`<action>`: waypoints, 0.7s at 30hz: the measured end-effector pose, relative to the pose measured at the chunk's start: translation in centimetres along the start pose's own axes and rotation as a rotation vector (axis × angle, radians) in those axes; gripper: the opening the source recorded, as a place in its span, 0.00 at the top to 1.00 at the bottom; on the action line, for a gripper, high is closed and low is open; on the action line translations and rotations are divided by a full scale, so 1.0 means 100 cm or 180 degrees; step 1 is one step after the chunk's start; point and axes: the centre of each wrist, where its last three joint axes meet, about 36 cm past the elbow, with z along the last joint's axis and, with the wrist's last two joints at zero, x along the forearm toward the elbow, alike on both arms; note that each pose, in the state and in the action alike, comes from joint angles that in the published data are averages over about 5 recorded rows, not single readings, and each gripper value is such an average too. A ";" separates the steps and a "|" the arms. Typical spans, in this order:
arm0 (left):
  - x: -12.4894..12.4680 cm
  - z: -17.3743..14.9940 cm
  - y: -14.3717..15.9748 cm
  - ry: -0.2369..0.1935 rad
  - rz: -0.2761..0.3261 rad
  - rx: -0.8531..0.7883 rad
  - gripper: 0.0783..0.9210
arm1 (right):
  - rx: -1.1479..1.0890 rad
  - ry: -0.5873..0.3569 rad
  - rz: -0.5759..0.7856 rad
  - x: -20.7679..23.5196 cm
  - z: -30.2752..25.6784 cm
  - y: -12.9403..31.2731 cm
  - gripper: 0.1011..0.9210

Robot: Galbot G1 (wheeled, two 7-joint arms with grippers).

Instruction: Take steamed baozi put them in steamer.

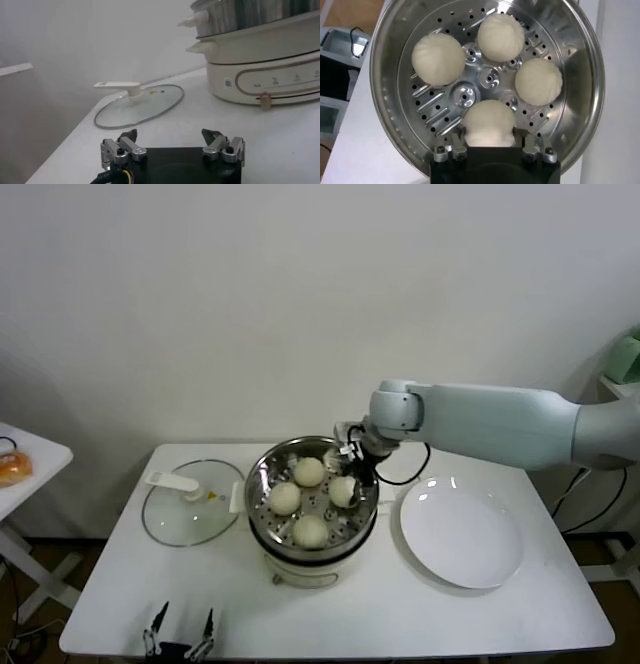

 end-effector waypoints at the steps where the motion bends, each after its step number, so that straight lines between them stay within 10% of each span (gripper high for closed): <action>1: 0.000 0.000 0.000 0.0000 0.0001 -0.0002 0.12 | 0.0004 -0.0006 -0.0002 0.000 0.000 0.000 0.26; 21: -0.001 -0.013 0.000 -0.0081 -0.0010 -0.0012 0.12 | -0.0410 -0.0475 0.0939 0.083 0.062 0.006 0.12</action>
